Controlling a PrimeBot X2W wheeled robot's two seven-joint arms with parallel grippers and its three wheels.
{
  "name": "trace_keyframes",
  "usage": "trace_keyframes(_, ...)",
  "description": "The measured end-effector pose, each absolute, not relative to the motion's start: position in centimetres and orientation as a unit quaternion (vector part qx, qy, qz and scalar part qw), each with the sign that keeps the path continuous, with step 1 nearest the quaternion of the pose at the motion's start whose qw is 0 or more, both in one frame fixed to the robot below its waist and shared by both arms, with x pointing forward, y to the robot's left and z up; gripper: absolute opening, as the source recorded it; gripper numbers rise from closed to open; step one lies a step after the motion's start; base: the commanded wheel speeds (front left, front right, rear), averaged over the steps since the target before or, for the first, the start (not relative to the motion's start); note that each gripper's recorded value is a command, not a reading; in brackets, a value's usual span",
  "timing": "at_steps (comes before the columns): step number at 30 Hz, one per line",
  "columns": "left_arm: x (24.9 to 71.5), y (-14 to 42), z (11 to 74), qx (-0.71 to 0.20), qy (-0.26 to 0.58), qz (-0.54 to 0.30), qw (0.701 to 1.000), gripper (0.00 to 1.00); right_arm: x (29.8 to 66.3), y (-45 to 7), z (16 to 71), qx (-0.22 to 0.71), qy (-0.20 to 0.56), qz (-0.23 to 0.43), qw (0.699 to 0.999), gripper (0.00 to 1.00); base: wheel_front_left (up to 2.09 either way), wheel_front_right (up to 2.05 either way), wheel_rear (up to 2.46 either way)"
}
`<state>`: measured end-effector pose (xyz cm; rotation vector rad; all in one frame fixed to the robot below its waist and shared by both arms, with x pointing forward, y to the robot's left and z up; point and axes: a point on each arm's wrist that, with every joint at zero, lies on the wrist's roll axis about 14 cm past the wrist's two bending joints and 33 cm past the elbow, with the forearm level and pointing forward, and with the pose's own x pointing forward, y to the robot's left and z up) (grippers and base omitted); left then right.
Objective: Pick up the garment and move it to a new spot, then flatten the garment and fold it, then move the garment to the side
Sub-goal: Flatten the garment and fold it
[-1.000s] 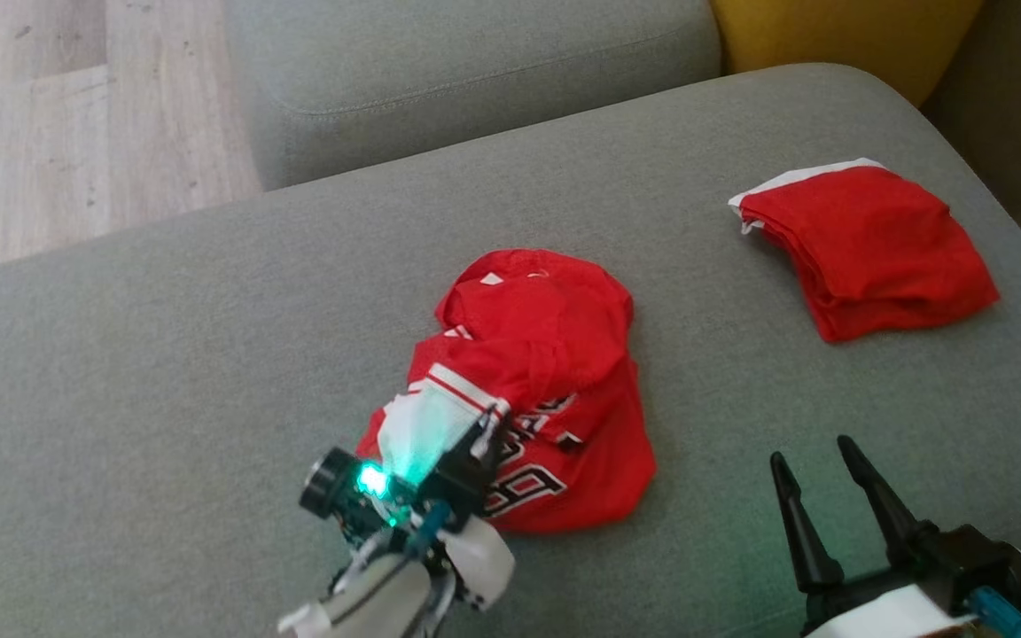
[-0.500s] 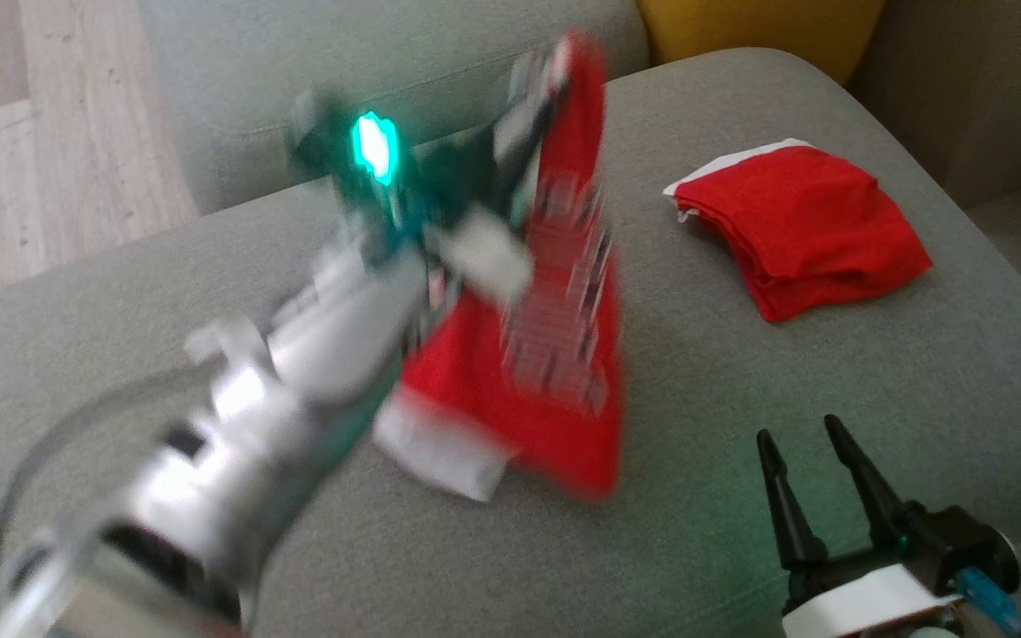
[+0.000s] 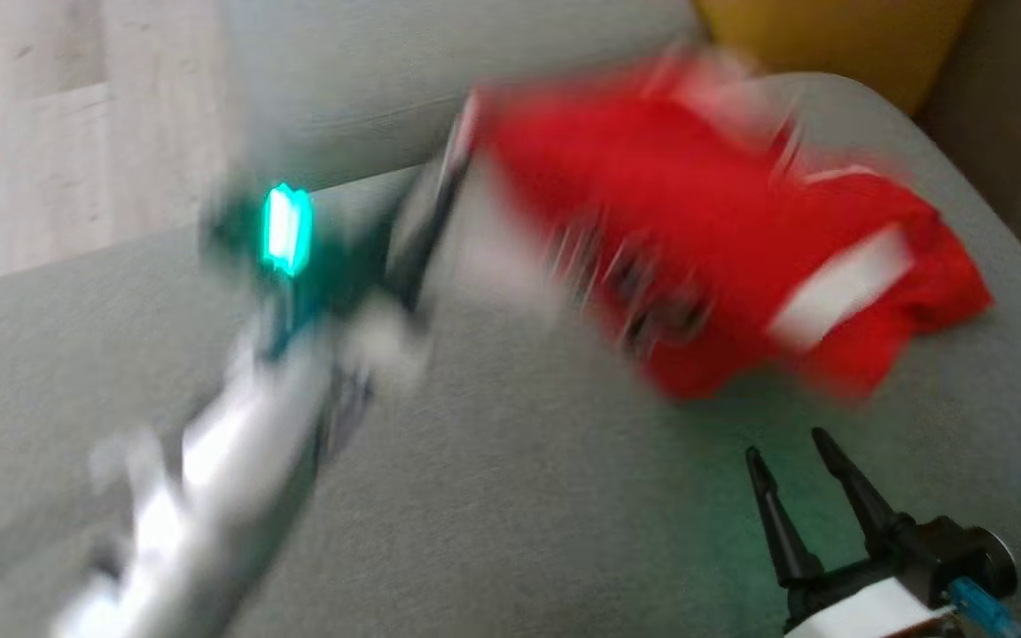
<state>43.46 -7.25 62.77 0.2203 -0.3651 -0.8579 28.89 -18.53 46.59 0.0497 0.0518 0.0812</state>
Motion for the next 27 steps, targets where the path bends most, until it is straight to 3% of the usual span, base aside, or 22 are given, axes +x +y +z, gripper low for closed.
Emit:
trace_keyframes(3,41.0,-2.1,52.2,0.108,-0.046,-0.372,0.921,0.0,29.4,-17.7,46.5,0.024,0.028,0.06,0.998,1.0,0.0,0.0,0.0)
trace_keyframes(6,37.9,2.2,46.0,0.091,0.039,-0.319,0.943,0.0,29.8,-16.7,46.4,0.025,0.031,0.078,0.996,1.0,0.0,0.0,0.0)
trace_keyframes(15,33.3,7.5,42.6,0.027,0.096,-0.214,0.972,0.0,30.4,-15.3,46.4,0.024,0.032,0.109,0.993,1.0,0.0,0.0,0.0)
trace_keyframes(16,32.8,7.7,42.5,0.015,0.099,-0.206,0.973,0.25,30.4,-15.2,46.4,0.024,0.031,0.111,0.993,1.0,0.0,0.0,0.0)
trace_keyframes(17,32.2,7.8,42.4,0.006,0.103,-0.202,0.974,0.92,30.4,-15.1,46.5,0.023,0.03,0.113,0.993,1.0,0.0,0.0,0.0)
trace_keyframes(18,31.6,7.7,42.2,-0.001,0.106,-0.202,0.974,1.0,30.4,-15.0,46.6,0.023,0.028,0.114,0.993,1.0,0.0,0.0,0.0)
trace_keyframes(27,34.5,8.2,48.8,0.01,-0.003,-0.209,0.978,1.0,29.9,-15.6,46.1,0.027,0.036,0.102,0.994,1.0,0.0,0.0,0.0)
